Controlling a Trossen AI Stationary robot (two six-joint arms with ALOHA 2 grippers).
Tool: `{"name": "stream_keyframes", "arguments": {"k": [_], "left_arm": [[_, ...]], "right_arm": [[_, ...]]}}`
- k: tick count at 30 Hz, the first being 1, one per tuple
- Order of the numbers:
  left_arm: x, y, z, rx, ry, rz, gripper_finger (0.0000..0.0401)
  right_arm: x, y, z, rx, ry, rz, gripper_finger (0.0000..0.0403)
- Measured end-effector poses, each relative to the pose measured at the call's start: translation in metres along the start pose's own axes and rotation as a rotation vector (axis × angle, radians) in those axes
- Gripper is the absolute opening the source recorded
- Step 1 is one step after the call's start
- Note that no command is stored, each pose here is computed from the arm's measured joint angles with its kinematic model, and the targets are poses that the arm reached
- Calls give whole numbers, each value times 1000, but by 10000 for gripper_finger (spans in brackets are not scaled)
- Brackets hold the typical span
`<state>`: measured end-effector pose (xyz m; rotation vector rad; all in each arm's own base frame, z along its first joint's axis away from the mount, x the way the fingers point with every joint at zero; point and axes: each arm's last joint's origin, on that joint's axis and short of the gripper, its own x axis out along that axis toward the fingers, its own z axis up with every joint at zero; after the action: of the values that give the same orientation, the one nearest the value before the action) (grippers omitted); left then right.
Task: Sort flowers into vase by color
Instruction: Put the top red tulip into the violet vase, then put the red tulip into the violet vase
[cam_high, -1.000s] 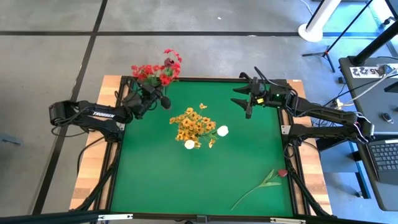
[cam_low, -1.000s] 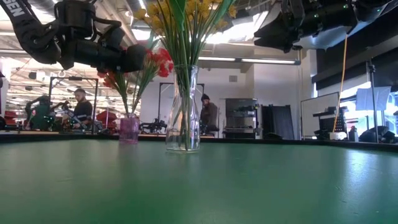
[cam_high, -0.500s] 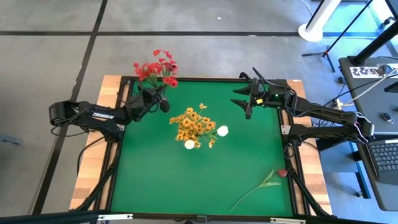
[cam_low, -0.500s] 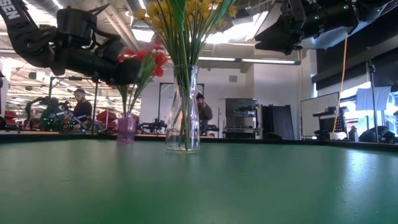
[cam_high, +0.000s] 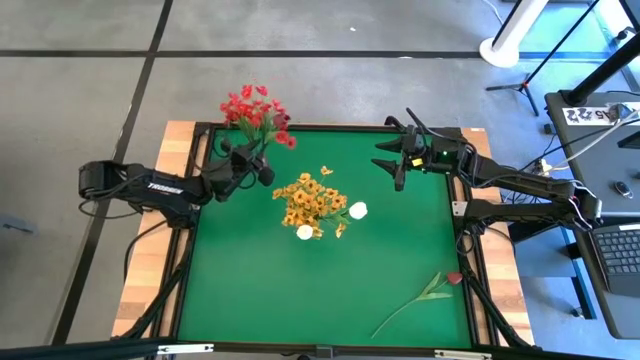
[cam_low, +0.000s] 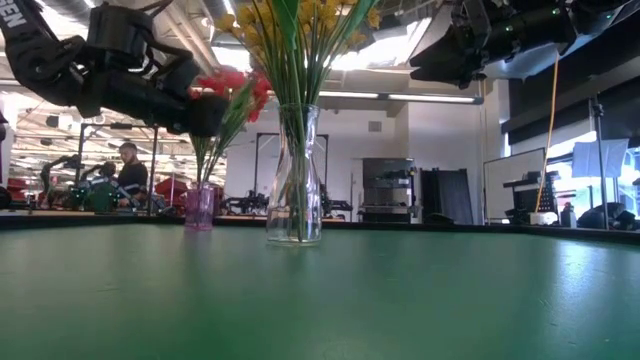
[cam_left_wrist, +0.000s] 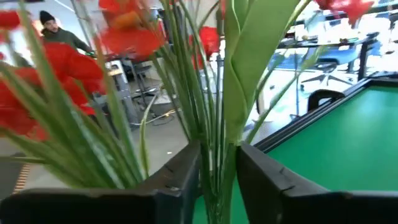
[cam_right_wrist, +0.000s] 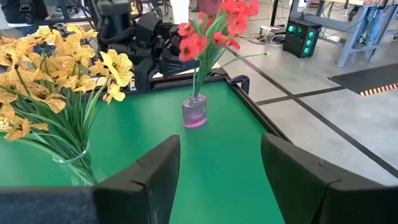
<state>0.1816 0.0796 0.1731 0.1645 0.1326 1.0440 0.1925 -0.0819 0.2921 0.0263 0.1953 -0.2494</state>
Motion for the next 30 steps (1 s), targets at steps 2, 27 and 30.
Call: {"name": "stream_keyframes", "arguments": {"k": [2,27,30], "left_arm": [[-4,-2,2,15,-2,25,116],[-56,-6,18,-94,106,-96,217],[-67,-15,27,-171,159,-301,217]], "right_arm": [[0,0,0,1,3,0,221],[-6,1,-4,38,54,6,221],[-16,4,-5,47,90,51,221]]}}
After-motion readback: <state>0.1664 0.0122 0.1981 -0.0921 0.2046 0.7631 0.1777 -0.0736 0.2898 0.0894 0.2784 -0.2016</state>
